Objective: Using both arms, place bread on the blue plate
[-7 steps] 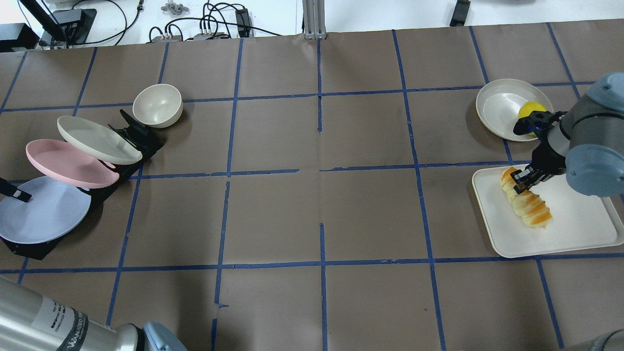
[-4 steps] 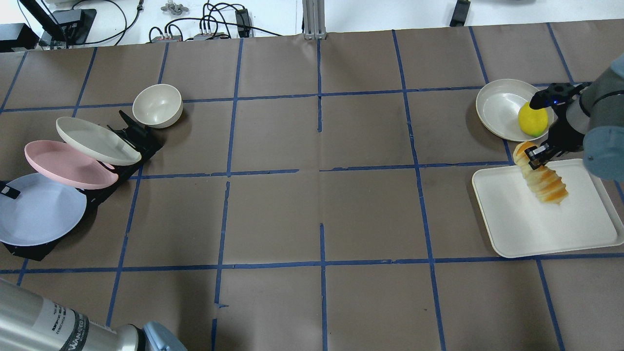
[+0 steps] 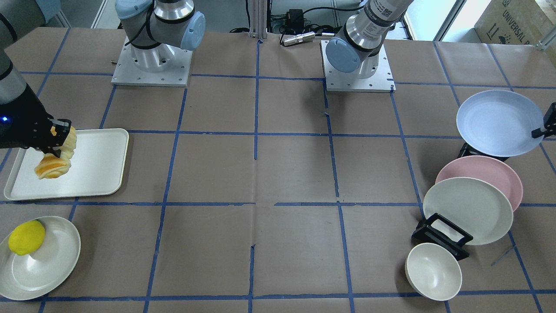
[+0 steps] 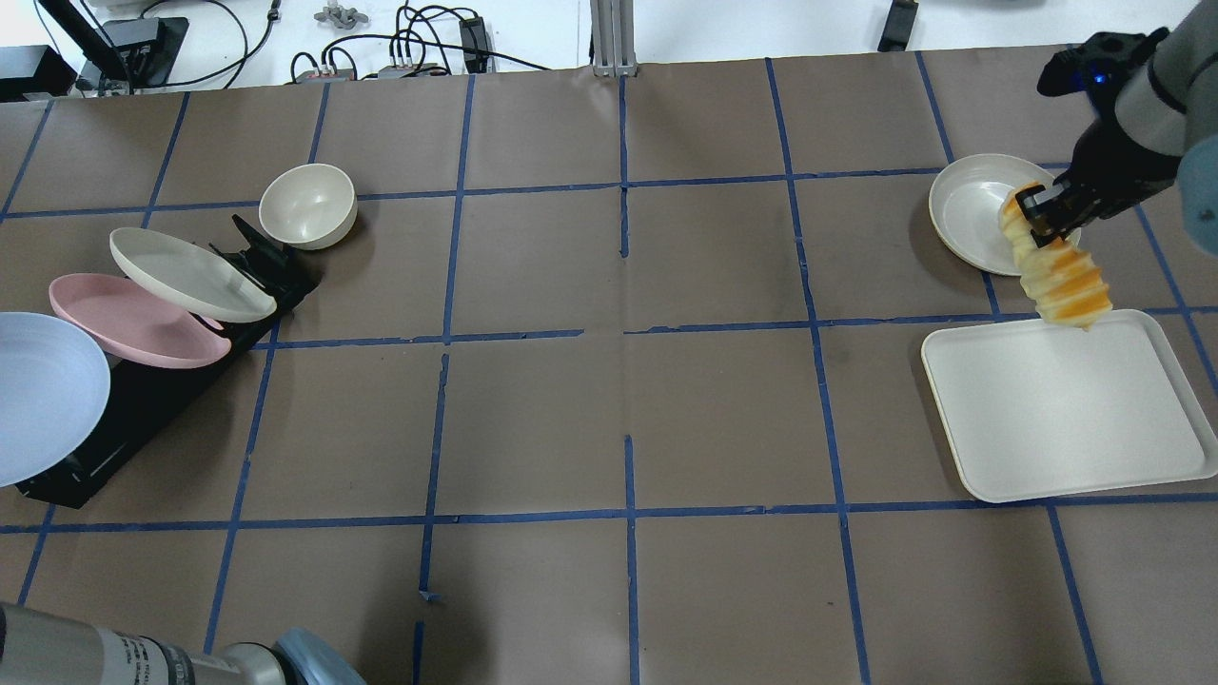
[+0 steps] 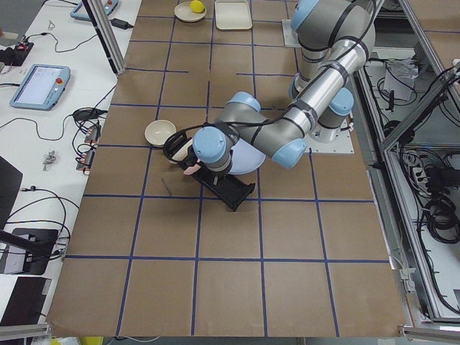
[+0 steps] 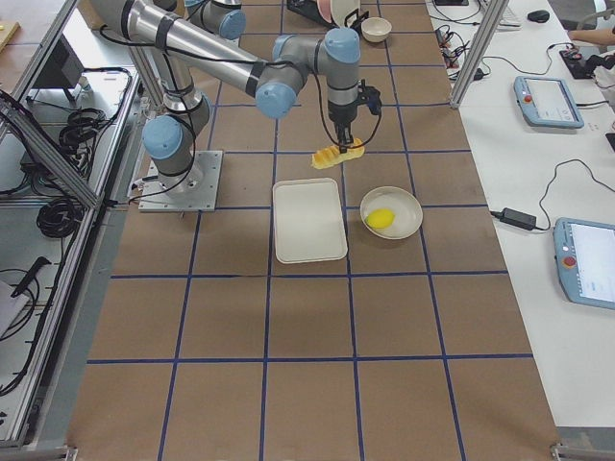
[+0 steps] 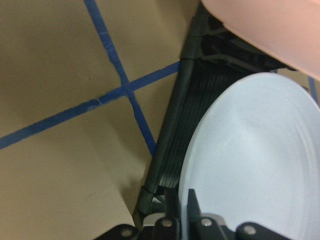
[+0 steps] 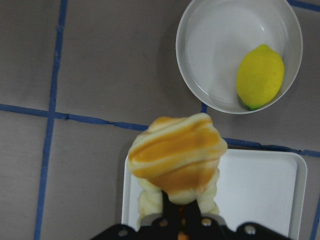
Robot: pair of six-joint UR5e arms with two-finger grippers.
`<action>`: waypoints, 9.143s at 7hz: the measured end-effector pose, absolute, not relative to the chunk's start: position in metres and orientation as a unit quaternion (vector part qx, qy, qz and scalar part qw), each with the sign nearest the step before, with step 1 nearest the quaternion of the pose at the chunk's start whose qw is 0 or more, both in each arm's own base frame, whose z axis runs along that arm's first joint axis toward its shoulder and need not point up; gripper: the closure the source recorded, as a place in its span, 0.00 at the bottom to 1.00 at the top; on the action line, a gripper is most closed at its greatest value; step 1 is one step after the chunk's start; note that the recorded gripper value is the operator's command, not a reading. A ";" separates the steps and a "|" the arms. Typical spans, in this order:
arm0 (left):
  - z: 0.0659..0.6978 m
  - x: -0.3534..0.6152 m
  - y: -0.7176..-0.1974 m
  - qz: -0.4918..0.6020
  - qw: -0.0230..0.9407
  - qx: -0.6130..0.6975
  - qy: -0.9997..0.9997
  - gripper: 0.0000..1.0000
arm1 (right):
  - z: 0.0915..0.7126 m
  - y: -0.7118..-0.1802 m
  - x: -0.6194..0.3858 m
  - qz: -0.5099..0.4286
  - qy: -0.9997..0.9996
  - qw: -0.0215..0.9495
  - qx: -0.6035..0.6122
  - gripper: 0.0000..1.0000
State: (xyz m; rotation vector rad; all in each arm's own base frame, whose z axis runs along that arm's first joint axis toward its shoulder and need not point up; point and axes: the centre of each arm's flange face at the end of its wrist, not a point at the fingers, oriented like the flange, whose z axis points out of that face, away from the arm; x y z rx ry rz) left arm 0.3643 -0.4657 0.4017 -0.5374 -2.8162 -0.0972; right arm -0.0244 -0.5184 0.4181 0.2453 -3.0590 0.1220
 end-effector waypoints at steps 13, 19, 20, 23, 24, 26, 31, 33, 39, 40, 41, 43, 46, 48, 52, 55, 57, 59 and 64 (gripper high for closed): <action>0.394 -0.097 -0.511 0.014 0.163 -0.041 -0.986 0.97 | 0.464 -0.503 0.097 -0.064 -0.998 -0.012 0.017 0.90; 0.280 -0.236 -0.501 0.064 0.153 0.032 -0.986 0.00 | 0.460 -0.506 0.097 -0.063 -0.998 -0.012 0.017 0.90; 0.273 -0.246 -0.499 0.072 0.134 0.025 -0.988 0.00 | 0.457 -0.512 0.099 -0.056 -0.998 -0.010 0.015 0.90; 0.270 -0.232 -0.512 0.079 0.100 -0.006 -0.992 0.00 | 0.428 -0.533 0.154 -0.027 -1.000 0.006 -0.006 0.90; 0.280 -0.203 -0.523 0.056 0.083 -0.043 -0.994 0.00 | 0.412 -0.536 0.184 -0.025 -1.000 0.010 -0.014 0.90; 0.343 -0.143 -0.542 -0.007 0.052 -0.078 -0.996 0.00 | 0.377 -0.532 0.243 -0.038 -0.999 0.012 0.008 0.91; 0.494 -0.107 -0.519 -0.013 0.018 -0.084 -0.996 0.00 | 0.288 -0.529 0.342 -0.063 -0.996 -0.009 0.066 0.91; 0.495 -0.101 -0.519 -0.011 0.020 -0.080 -0.997 0.00 | 0.261 -0.528 0.371 -0.054 -0.996 -0.014 0.062 0.91; 0.504 -0.096 -0.517 -0.016 0.018 -0.058 -0.998 0.00 | 0.256 -0.546 0.387 -0.020 -0.997 -0.026 0.071 0.00; 0.505 -0.099 -0.516 -0.017 0.018 -0.034 -0.999 0.00 | 0.257 -0.546 0.387 -0.018 -0.997 -0.026 0.071 0.00; 0.505 -0.103 -0.514 -0.018 0.020 -0.019 -0.999 0.00 | 0.258 -0.546 0.387 -0.016 -0.997 -0.026 0.071 0.00; 0.505 -0.108 -0.508 -0.018 0.030 0.013 -0.999 0.00 | 0.271 -0.549 0.375 -0.007 -0.997 -0.023 0.069 0.00; 0.515 -0.123 -0.499 -0.013 0.078 0.064 -0.995 0.00 | 0.353 -0.563 0.294 0.035 -0.999 -0.016 0.038 0.00; 0.520 -0.121 -0.500 -0.009 0.082 0.072 -0.994 0.00 | 0.388 -0.565 0.249 0.065 -0.996 0.026 0.051 0.00; 0.505 -0.114 -0.507 -0.021 0.083 0.076 -0.993 0.00 | 0.480 -0.519 0.137 0.037 -0.998 0.042 -0.011 0.00; 0.501 -0.112 -0.508 -0.024 0.076 0.076 -0.994 0.00 | 0.501 -0.502 0.133 0.047 -0.999 0.013 -0.022 0.00; 0.500 -0.112 -0.510 -0.025 0.076 0.076 -0.994 0.00 | 0.498 -0.499 0.145 0.042 -0.999 -0.016 -0.021 0.00; 0.500 -0.112 -0.510 -0.024 0.076 0.076 -0.994 0.00 | 0.497 -0.498 0.146 0.040 -0.999 -0.017 -0.022 0.00; 0.501 -0.112 -0.509 -0.023 0.077 0.075 -0.994 0.00 | 0.497 -0.497 0.146 0.038 -0.999 -0.016 -0.023 0.00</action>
